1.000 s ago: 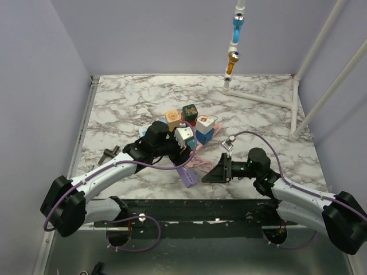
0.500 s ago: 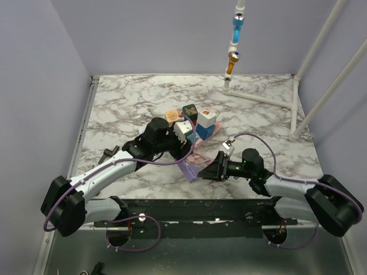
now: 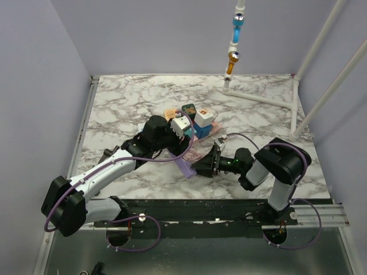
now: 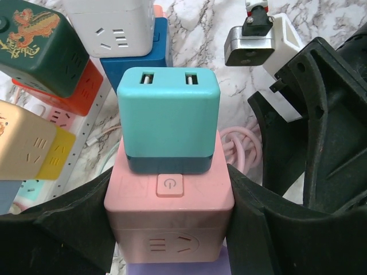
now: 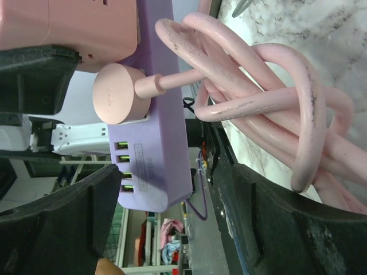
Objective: Pull the plug off the socket
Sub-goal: Remove the plug from the socket.
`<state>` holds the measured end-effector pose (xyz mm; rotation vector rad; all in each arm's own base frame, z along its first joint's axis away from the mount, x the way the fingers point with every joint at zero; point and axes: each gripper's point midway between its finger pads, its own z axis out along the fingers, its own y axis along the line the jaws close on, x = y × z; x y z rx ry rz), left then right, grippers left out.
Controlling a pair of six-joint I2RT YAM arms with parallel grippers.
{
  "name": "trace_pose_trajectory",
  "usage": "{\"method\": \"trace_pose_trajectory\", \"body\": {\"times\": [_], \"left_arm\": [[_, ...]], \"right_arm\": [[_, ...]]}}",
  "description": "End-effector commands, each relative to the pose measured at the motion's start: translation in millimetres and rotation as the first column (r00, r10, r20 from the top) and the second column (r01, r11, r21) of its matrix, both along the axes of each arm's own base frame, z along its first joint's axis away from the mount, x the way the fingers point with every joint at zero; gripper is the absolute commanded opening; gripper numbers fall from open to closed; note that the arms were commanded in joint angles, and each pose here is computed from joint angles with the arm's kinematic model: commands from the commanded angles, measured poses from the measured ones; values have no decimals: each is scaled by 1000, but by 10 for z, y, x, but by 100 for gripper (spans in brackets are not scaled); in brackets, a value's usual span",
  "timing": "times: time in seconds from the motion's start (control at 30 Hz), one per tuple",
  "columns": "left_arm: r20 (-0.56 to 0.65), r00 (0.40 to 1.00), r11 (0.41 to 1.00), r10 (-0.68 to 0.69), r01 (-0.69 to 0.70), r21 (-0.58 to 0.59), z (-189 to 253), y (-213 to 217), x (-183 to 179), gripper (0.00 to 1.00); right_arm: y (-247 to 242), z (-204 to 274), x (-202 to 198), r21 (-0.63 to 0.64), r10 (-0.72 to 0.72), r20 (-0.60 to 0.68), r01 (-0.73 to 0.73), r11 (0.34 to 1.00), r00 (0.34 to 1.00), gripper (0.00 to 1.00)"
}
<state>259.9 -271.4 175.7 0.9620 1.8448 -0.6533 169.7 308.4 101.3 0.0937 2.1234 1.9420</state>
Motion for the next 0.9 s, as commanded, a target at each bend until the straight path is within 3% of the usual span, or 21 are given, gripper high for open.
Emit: {"method": "trace_pose_trajectory", "body": {"times": [0.0,0.37,0.47,0.57,0.87], "left_arm": [[156,988,984,2,26,-174,638,-184,128,0],[156,988,990,-9,30,-136,467,-188,117,0],[139,990,992,-15,32,-124,383,-191,86,0],[133,991,992,-22,38,-120,356,-217,57,0],[145,989,992,-26,43,-120,428,-254,61,0]], "right_arm": [[99,506,23,190,24,164,-55,980,986,85],[166,720,-50,213,26,267,-86,973,963,78],[167,588,-79,69,12,373,-40,997,928,87],[329,376,-74,-185,69,486,26,982,871,93],[380,239,160,-314,36,506,146,938,862,91]]}}
